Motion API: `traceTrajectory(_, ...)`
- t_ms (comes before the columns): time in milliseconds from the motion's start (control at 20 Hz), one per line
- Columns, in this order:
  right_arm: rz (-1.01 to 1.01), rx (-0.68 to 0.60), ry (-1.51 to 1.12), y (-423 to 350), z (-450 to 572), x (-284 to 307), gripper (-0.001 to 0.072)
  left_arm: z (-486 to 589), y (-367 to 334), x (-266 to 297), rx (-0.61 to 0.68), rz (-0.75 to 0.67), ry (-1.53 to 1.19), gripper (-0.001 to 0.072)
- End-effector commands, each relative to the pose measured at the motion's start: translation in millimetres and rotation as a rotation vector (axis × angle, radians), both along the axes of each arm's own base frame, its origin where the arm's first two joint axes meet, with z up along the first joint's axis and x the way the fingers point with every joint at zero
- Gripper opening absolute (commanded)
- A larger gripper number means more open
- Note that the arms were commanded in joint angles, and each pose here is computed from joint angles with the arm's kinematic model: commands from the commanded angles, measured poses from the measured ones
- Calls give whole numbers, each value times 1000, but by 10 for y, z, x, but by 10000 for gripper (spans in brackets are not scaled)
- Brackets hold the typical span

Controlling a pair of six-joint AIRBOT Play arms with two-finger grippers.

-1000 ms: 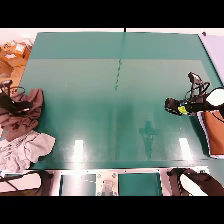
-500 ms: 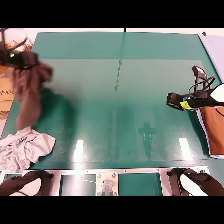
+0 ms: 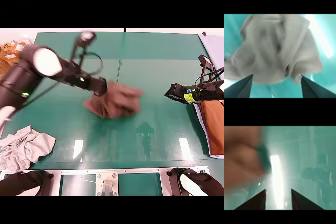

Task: Fold the shirts.

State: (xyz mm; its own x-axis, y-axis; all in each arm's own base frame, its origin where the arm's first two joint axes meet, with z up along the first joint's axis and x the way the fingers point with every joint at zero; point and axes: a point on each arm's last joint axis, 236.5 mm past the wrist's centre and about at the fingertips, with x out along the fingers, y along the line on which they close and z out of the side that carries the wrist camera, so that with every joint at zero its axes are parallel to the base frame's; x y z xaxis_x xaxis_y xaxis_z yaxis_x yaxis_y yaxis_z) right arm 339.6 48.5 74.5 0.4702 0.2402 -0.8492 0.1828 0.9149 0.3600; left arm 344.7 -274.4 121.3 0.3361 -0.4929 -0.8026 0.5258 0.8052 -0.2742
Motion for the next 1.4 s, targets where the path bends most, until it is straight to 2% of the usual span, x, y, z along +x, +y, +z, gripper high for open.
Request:
traceTrajectory(0,-24,15,15,-70,6,-17,367,-360,38,-120,67,-20,105,653)
traceTrajectory(100,-76,19,24,-247,-26,4,414,-368,491,17,104,69,153,653)
traceTrajectory(250,-116,21,70,-411,-192,43,414,-513,1142,182,125,221,233,653)
traceTrajectory(450,-66,89,200,-270,-671,124,410,-1011,1416,369,46,369,247,653)
traceTrajectory(650,-31,183,344,0,-1263,92,400,-1294,1003,407,-188,365,224,653)
traceTrajectory(900,40,284,337,533,-1618,224,399,-1468,528,351,-356,292,329,653)
traceTrajectory(1000,23,309,315,586,-1664,325,387,-1525,253,277,-372,230,339,653)
traceTrajectory(1150,-22,300,267,515,-1706,478,302,-1586,-1,272,-362,212,309,652)
traceTrajectory(1250,-41,300,245,507,-1721,548,300,-1627,-109,218,-356,195,314,645)
traceTrajectory(1300,-52,317,246,544,-1742,569,291,-1652,-140,185,-352,185,322,452)
traceTrajectory(1350,-44,336,247,607,-1767,578,278,-1668,-154,159,-350,178,331,174)
